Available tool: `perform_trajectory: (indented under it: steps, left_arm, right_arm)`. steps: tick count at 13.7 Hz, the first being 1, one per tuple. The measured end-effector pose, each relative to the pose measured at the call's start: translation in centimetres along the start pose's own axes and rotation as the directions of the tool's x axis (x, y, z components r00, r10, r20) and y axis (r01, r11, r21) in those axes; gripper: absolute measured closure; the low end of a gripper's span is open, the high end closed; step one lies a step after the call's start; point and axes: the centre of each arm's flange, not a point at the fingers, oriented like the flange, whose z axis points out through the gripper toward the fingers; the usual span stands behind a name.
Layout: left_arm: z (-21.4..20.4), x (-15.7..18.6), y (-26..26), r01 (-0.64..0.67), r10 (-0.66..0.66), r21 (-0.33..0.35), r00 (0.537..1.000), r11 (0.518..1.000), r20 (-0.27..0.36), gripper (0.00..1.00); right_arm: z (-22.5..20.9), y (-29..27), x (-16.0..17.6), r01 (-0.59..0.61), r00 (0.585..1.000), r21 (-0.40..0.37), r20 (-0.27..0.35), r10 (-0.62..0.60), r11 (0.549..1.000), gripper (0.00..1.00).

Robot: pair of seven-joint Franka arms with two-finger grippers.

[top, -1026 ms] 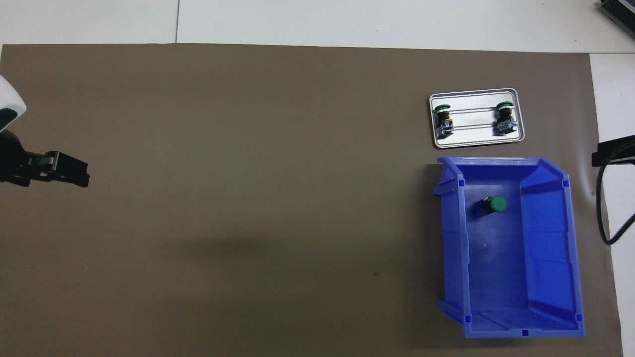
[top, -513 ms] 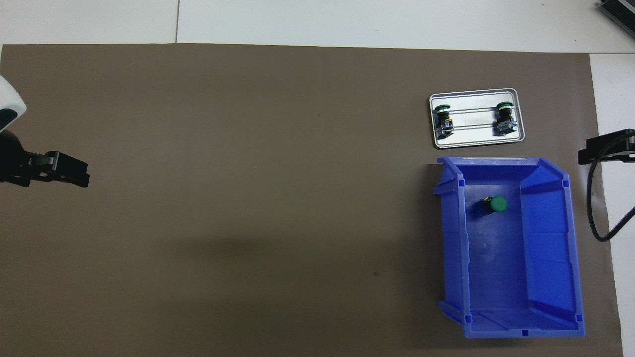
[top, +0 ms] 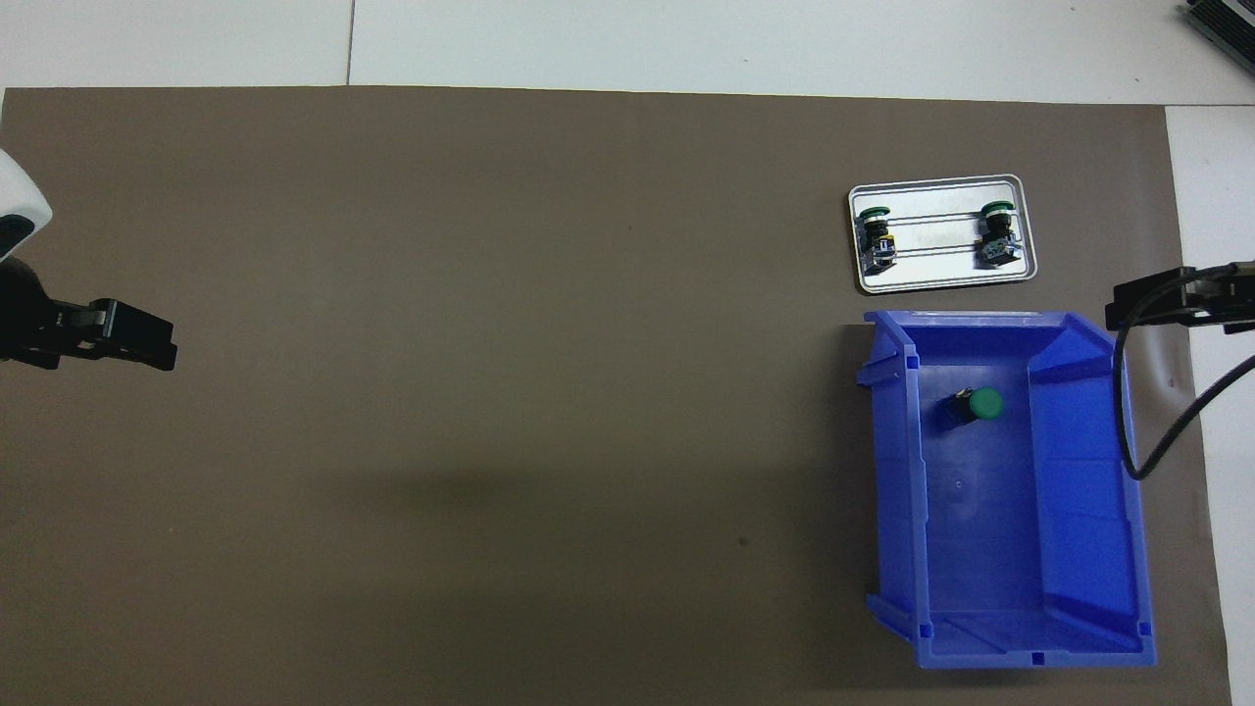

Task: Place and press button with both arms

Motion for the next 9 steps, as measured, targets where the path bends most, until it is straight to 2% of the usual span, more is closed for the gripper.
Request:
perform_trajectory:
  steps: [3, 9]
  left_arm:
    - [0.00, 0.00, 0.00, 0.000, 0.000, 0.000, 1.000, 1.000, 0.000, 0.00]
    - [0.00, 0.00, 0.00, 0.000, 0.000, 0.000, 1.000, 1.000, 0.000, 0.00]
  right_arm:
    - [-0.09, 0.10, -0.53, 0.002, 1.000, -0.018, 0.019, -0.002, 1.000, 0.00]
    - [-0.54, -0.09, -0.79, 0.006, 1.000, -0.019, 0.012, -0.006, 1.000, 0.00]
